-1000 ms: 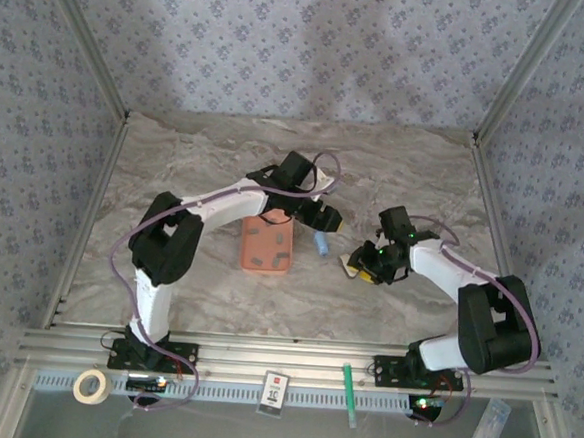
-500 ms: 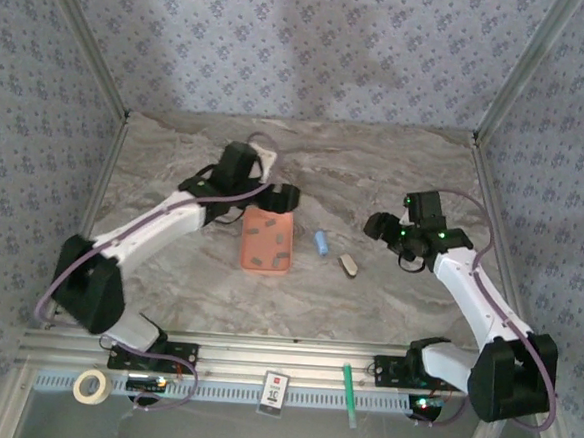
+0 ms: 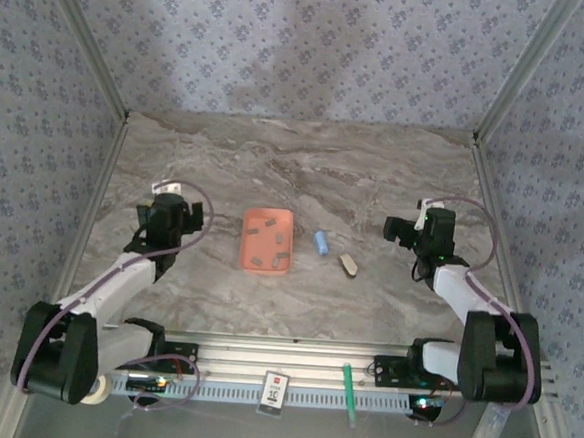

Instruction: Load the staples into the stapler

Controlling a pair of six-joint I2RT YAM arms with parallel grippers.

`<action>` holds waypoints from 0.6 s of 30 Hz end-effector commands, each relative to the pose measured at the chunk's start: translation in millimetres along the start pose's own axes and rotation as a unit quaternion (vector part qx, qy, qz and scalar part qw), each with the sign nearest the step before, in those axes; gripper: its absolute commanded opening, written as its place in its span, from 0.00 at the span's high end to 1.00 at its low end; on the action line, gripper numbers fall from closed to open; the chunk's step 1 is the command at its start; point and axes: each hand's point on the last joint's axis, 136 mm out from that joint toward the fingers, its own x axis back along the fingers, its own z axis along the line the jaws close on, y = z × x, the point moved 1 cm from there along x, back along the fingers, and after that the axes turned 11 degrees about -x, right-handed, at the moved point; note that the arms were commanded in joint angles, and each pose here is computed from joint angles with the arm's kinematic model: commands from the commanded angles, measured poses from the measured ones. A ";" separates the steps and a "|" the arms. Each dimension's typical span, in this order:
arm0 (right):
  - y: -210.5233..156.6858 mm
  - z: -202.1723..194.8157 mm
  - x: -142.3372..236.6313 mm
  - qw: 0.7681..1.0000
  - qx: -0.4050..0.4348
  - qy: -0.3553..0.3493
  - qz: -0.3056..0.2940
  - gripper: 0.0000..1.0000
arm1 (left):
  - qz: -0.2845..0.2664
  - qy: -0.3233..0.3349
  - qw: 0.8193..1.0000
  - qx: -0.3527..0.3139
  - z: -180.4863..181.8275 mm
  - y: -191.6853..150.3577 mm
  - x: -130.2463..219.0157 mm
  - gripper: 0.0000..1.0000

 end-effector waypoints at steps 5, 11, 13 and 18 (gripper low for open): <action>23.0 5.3 -22.4 0.994 0.074 0.023 -0.071 0.00 | -0.095 0.047 0.994 -0.018 13.1 3.2 -23.6 0.00; 19.4 -10.5 -21.2 0.987 0.071 0.029 -0.139 0.00 | -0.132 0.005 0.991 0.010 6.2 -4.1 -57.5 0.00; 13.4 -15.8 -25.2 0.986 0.054 0.040 -0.154 0.00 | -0.068 0.015 0.997 0.018 11.8 -10.5 -71.1 0.00; 17.1 -14.6 -34.7 0.991 0.062 0.029 -0.117 0.00 | -0.075 0.004 0.996 0.048 22.3 -10.6 -74.4 0.00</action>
